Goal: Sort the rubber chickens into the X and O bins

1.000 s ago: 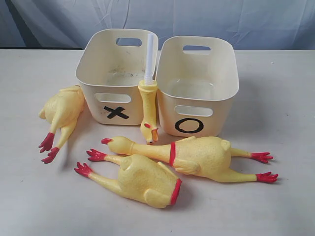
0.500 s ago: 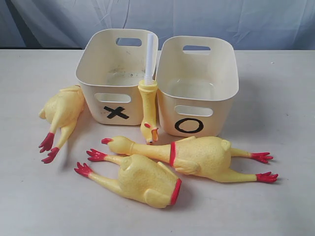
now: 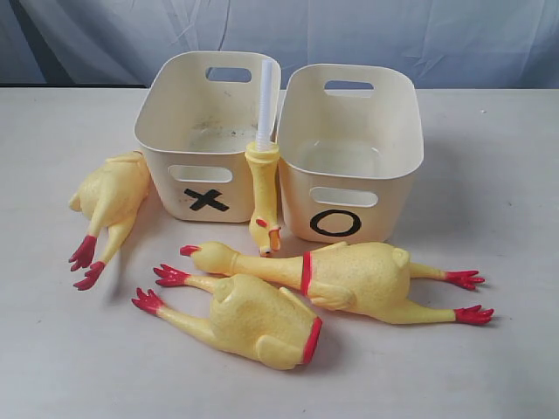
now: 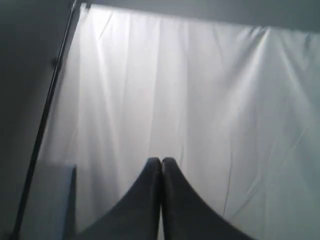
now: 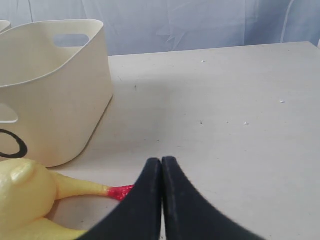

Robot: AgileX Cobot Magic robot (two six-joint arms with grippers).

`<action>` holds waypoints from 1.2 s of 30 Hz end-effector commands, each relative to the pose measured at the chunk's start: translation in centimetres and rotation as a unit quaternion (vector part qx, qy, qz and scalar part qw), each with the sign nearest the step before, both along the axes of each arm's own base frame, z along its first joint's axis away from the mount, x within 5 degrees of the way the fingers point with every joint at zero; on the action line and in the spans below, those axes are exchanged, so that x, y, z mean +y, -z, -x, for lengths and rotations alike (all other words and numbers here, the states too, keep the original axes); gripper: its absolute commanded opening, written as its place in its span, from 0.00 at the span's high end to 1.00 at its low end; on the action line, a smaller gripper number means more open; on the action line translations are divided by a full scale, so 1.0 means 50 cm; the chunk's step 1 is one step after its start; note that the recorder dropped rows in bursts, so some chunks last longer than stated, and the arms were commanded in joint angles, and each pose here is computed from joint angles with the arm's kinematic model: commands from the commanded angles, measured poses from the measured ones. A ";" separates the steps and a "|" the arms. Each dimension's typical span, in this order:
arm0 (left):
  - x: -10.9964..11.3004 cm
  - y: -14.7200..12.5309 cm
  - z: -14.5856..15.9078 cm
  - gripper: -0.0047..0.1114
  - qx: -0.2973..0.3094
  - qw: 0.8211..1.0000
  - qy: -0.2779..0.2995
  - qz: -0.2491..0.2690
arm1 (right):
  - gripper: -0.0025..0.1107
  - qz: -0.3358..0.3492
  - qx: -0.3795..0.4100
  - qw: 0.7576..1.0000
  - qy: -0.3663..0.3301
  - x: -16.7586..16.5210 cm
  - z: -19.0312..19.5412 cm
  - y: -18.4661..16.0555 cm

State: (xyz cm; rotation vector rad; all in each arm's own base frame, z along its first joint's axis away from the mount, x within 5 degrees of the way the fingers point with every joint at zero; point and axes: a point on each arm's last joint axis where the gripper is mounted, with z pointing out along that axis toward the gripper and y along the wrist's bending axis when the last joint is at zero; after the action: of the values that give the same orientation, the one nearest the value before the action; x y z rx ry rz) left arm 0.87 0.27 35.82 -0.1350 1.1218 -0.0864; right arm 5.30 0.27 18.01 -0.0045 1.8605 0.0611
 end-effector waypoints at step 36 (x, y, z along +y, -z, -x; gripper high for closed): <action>-0.045 0.314 -0.543 0.33 0.615 0.774 0.151 -0.009 | 0.98 -0.001 -0.006 1.000 -0.002 0.000 0.000 -0.001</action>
State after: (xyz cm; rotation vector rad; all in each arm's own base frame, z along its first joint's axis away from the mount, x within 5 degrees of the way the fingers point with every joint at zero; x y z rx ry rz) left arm 27.58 -1.16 20.31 0.0015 2.4528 -0.2075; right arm 5.30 0.27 18.01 -0.0045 1.8605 0.0611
